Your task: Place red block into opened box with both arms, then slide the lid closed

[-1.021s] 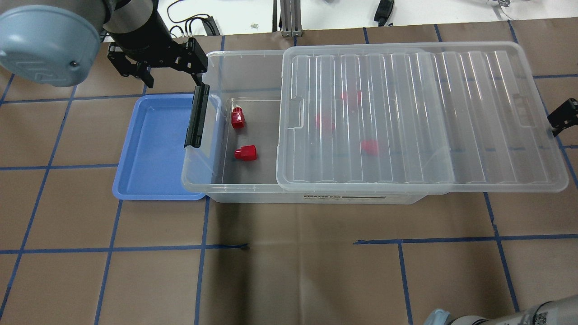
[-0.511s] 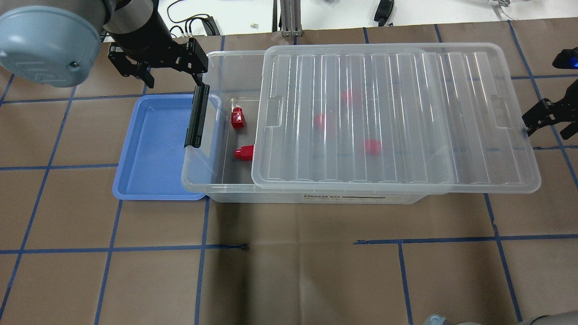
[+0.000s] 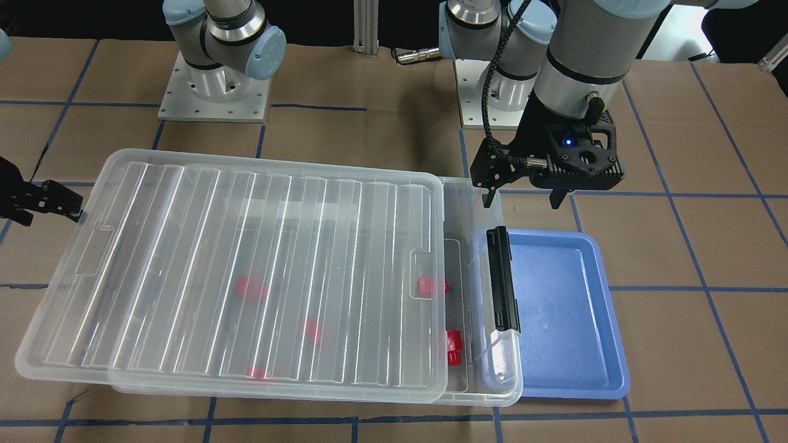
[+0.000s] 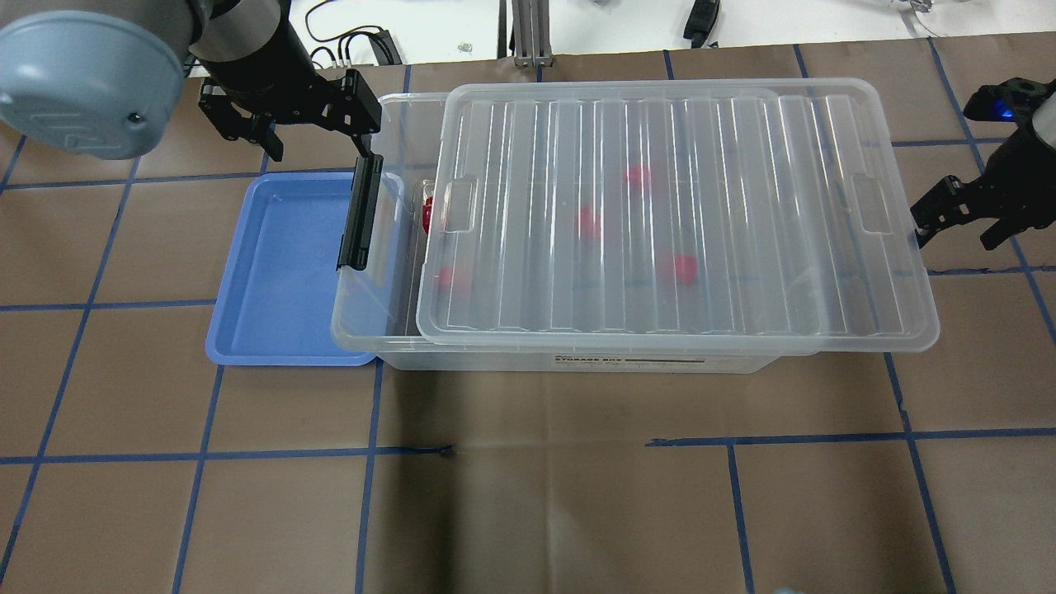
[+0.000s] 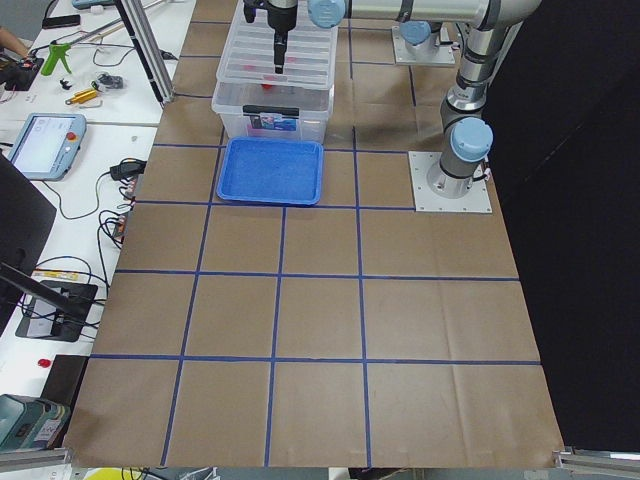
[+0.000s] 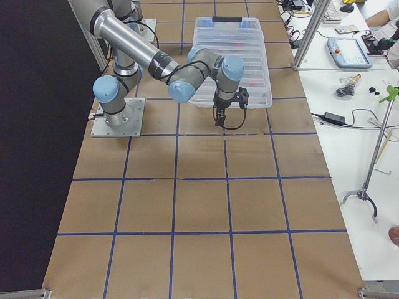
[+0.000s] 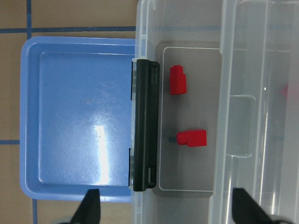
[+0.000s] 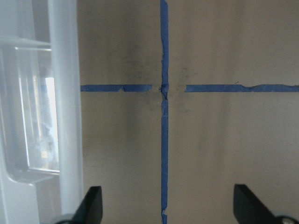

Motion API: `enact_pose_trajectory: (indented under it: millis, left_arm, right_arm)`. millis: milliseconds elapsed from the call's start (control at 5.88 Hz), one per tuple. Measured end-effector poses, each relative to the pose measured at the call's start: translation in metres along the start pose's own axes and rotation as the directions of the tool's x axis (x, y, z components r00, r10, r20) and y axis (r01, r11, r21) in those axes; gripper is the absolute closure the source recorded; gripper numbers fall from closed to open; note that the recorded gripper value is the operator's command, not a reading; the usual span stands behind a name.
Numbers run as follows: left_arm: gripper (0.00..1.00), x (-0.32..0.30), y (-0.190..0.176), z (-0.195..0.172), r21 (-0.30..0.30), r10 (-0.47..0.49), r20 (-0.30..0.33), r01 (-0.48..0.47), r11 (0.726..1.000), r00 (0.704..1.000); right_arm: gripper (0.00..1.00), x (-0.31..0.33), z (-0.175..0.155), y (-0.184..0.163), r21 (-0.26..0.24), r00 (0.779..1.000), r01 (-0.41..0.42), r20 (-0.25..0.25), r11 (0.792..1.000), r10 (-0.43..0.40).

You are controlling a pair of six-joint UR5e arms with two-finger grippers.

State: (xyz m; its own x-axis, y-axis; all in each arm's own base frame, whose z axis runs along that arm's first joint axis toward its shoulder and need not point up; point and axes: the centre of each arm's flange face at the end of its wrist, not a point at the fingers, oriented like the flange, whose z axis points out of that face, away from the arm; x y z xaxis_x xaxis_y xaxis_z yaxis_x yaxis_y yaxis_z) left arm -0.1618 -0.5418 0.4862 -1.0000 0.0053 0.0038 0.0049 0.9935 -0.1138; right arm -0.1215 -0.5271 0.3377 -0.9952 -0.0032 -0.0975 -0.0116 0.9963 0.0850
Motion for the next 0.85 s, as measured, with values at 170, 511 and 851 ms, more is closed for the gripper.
enact_pose_trajectory:
  millis: [170, 511, 851]
  left_arm:
    - [0.02, 0.0, 0.0, 0.0, -0.001, 0.0, -0.002, 0.0, 1.0, 1.0]
    - [0.02, 0.0, 0.0, 0.001, -0.003, 0.0, -0.002, 0.0, 1.0, 1.0]
    - [0.02, 0.0, 0.001, 0.002, -0.005, 0.0, -0.002, 0.0, 1.0, 1.0]
  right_arm:
    - [0.0, -0.018, -0.001, -0.003, 0.008, 1.0, 0.005, 0.011, 1.0, -0.005]
    - [0.0, -0.041, -0.004, -0.006, 0.016, 1.0, 0.018, 0.012, 1.0, -0.018]
    - [0.0, -0.055, -0.042, -0.007, 0.073, 0.999, 0.042, -0.028, 0.996, -0.04]
